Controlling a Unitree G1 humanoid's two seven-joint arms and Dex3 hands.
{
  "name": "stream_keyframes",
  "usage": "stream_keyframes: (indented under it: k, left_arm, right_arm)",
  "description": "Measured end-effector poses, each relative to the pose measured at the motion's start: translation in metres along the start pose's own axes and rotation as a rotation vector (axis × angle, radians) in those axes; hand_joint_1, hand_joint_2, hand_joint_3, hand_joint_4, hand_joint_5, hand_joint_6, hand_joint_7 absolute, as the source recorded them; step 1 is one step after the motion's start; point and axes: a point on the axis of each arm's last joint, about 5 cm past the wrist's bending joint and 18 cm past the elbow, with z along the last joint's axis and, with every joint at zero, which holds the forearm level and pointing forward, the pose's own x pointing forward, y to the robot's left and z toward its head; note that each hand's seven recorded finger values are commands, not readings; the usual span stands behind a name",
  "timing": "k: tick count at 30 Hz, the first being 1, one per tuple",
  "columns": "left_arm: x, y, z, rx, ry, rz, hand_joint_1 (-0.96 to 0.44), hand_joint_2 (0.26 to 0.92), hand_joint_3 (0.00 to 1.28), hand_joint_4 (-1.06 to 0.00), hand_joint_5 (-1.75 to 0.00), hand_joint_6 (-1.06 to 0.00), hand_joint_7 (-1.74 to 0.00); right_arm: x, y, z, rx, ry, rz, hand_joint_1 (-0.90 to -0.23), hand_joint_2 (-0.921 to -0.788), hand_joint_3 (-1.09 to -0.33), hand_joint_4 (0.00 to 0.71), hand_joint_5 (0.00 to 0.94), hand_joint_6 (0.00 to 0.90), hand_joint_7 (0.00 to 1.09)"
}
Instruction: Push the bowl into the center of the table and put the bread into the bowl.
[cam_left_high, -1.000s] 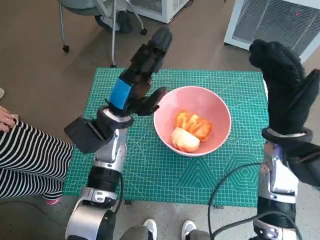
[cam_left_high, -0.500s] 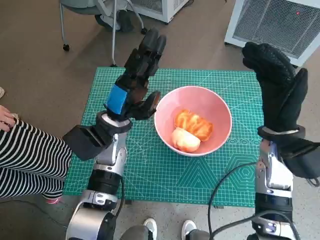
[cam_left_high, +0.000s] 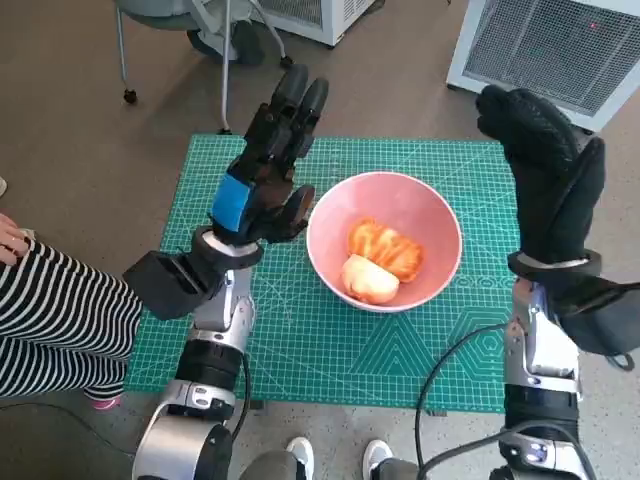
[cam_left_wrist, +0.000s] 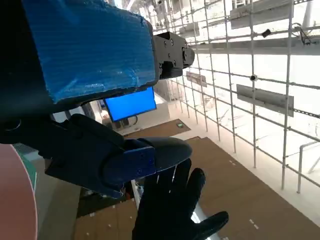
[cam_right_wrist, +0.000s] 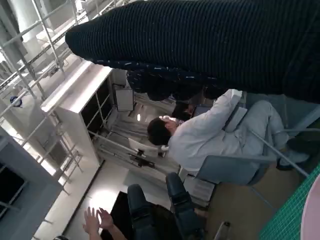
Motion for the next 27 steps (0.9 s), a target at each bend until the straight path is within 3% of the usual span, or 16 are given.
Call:
stream_keyframes:
  k: [27]
  left_arm:
    - [-0.0047,0.0085,0.0014,-0.006,-0.004,0.004,-0.67,0.921,0.57,0.00,0.00,-0.01,0.00]
  right_arm:
    - [-0.0008,0.0044,-0.0043,0.008,0.022,0.022,-0.707,-0.921,-0.692,0.148,0.000,0.070,0.38]
